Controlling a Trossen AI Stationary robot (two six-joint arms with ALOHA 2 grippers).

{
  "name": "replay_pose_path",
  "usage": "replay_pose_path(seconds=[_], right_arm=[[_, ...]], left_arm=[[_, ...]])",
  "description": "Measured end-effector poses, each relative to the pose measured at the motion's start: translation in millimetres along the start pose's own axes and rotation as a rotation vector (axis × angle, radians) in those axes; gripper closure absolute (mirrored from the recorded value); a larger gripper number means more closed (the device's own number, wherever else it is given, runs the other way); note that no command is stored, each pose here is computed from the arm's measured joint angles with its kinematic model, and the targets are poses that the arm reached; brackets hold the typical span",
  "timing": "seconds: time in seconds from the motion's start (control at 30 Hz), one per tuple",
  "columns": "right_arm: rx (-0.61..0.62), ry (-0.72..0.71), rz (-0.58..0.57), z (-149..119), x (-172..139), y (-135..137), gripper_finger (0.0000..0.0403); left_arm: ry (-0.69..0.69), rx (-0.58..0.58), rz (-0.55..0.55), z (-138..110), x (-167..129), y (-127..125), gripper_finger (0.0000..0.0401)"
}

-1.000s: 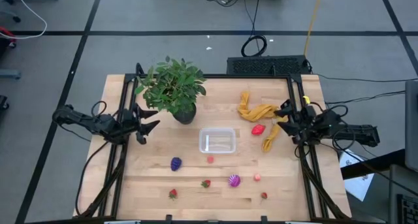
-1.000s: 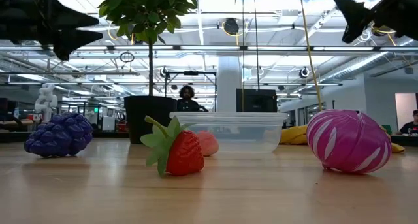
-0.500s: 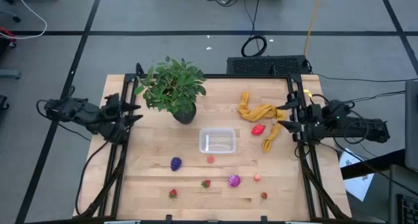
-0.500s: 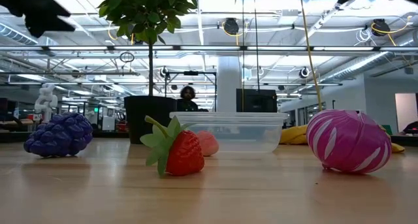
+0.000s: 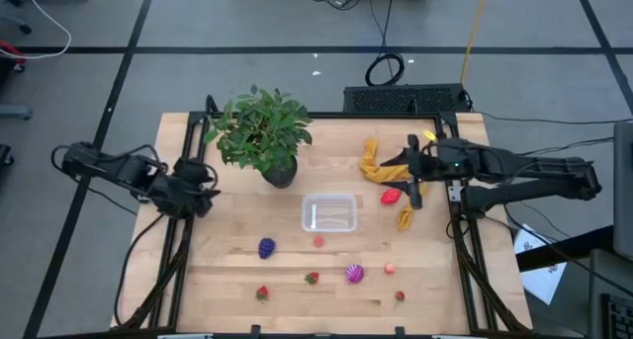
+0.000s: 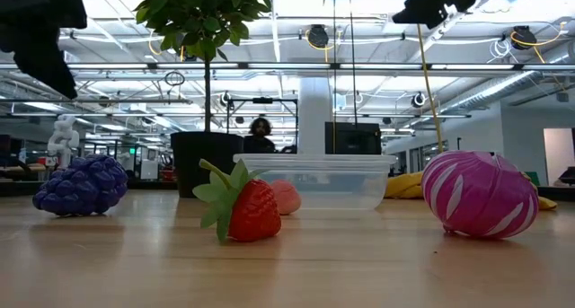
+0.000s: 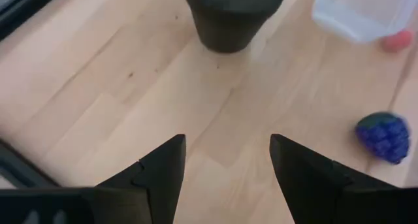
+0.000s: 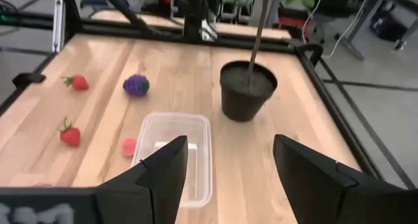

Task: Pick and placing Produce into tupperware
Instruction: Put the grapes into the bin

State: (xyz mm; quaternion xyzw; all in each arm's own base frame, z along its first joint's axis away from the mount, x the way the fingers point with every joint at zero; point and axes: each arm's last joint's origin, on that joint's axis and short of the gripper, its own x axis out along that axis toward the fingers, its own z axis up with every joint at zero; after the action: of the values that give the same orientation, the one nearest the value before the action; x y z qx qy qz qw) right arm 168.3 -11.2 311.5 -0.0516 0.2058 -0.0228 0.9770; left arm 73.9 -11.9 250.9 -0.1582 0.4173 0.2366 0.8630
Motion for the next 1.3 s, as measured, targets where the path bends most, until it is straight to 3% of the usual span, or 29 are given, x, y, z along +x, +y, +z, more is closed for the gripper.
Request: replay_pose_path(seconds=[0.27,0.4,0.57,0.8,1.03,1.3], right_arm=[[0.052,0.094,0.007,-8.9,0.3,1.0,0.0183],[0.036,0.094,0.007,-8.9,0.1,0.9,0.0183],[0.019,0.093,0.008,-8.9,0.1,0.9,0.0183],[0.019,0.093,0.008,-8.9,0.1,0.9,0.0183],[0.019,0.077,0.008,-8.0,-3.6,0.9,0.0183],[0.027,0.038,0.006,-6.2,-13.0,0.7,0.0183]], left_arm=[[0.053,0.014,0.006,2.6,7.1,-9.2,0.0174],[0.045,-0.101,0.001,2.7,6.2,-8.7,0.0174],[0.178,-0.222,-0.059,-4.4,18.3,-19.0,0.0174],[0.264,-0.254,-0.067,-10.7,34.6,-43.5,0.0174],[0.286,-0.265,-0.209,-18.0,36.7,-77.1,0.0174],[0.26,-0.287,-0.286,-34.0,48.1,-120.8,0.0174]])
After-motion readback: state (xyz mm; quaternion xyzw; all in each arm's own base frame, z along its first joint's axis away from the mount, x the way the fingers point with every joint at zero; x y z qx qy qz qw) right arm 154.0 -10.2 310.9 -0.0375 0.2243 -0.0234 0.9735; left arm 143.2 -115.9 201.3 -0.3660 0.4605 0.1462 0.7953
